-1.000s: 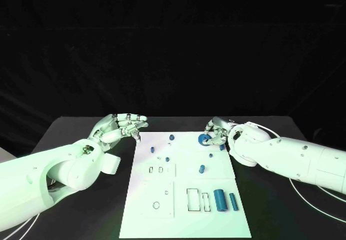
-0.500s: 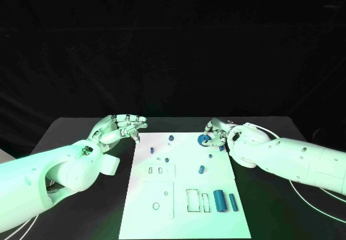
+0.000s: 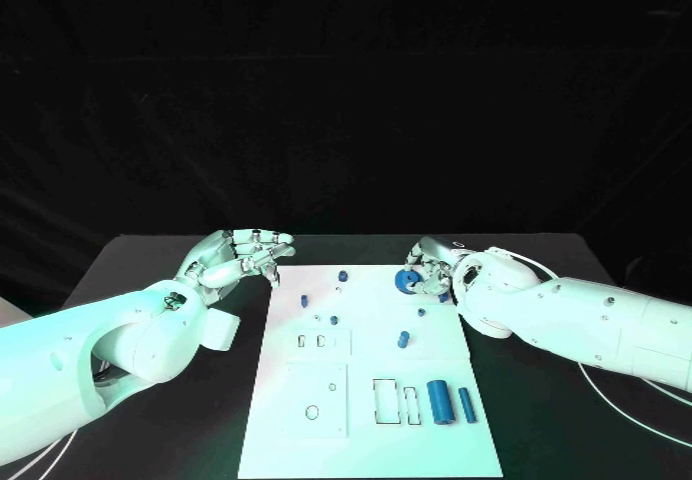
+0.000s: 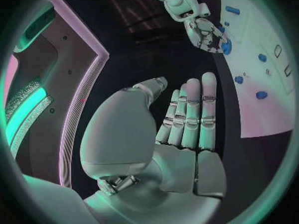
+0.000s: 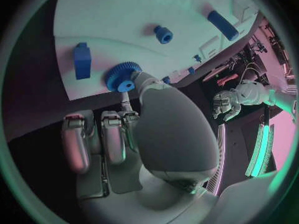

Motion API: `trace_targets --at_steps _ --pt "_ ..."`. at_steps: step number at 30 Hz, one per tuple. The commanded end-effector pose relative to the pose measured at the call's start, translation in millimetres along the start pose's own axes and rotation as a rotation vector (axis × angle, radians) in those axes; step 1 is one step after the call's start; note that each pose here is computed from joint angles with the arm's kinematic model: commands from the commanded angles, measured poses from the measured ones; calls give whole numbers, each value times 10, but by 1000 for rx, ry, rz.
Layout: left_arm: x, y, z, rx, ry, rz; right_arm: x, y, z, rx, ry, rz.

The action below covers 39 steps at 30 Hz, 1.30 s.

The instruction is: Assemble the parts on the task board

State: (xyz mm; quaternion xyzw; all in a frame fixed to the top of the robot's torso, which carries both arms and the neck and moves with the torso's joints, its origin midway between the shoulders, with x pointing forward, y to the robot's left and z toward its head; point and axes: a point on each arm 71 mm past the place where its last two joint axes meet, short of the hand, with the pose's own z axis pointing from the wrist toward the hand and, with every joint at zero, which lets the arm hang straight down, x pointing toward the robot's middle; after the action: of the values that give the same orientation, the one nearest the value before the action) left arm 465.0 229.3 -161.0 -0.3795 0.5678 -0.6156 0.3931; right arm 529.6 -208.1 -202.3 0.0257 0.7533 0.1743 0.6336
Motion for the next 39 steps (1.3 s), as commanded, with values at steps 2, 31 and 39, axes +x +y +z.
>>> trace_targets --at_steps 2,31,39 --pt "20 -15 8 7 17 -5 20 108 -37 -40 -10 3" --pt "71 -16 20 8 29 -11 246 1289 -34 -316 -108 -123" --pt "74 -17 17 7 30 -12 409 1314 37 -302 -95 -138"
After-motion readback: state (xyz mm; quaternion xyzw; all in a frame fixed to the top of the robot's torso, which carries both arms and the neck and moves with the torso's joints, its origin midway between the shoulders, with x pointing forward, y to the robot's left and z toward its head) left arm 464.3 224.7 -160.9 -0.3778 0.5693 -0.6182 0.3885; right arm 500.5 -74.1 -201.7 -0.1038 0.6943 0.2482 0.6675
